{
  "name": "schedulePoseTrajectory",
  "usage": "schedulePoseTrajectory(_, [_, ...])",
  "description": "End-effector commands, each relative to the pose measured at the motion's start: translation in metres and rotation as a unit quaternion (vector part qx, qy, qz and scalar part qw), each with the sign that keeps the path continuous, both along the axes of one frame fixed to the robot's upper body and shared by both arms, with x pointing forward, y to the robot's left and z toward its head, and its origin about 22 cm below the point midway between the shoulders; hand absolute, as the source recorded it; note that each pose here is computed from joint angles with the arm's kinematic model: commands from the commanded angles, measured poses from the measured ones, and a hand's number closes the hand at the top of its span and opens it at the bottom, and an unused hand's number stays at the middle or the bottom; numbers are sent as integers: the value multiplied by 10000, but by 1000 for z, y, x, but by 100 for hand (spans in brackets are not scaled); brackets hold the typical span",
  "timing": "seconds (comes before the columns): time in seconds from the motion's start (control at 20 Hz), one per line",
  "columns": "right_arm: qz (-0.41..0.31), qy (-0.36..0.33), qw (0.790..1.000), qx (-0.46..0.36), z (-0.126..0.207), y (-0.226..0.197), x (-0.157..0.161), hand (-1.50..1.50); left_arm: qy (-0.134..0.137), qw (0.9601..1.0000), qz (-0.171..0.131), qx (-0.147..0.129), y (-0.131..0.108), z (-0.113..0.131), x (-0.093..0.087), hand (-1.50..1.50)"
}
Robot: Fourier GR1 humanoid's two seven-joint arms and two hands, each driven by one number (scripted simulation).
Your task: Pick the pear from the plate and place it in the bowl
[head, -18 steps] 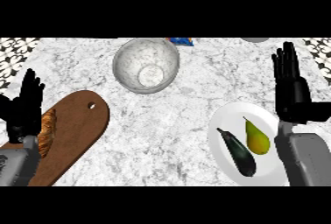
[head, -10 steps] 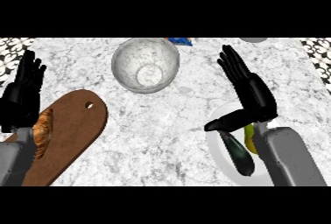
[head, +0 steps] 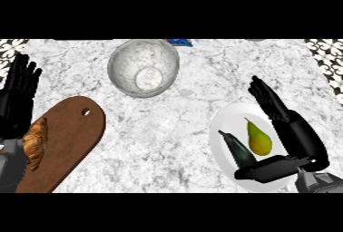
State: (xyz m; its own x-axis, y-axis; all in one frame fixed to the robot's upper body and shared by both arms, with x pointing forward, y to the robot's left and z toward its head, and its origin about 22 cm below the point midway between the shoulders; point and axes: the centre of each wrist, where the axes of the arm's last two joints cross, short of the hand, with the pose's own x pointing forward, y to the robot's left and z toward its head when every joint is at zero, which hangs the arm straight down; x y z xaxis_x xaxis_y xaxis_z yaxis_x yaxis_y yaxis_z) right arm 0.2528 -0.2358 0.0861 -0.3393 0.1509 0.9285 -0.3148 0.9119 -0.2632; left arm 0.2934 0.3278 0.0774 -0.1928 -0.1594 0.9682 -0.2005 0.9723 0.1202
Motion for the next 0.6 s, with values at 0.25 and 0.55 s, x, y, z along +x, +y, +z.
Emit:
schedulePoseTrajectory(0.25, [-382, 269, 9745, -2193, 94, -79, -1, -150, -18, 9999, -101, 41, 12, 11, -1, 0])
schedulePoseTrajectory(0.55, [336, 1081, 9201, -3749, 141, -95, 8, -150, -14, 9999, -121, -29, 7, -4, -9, 0])
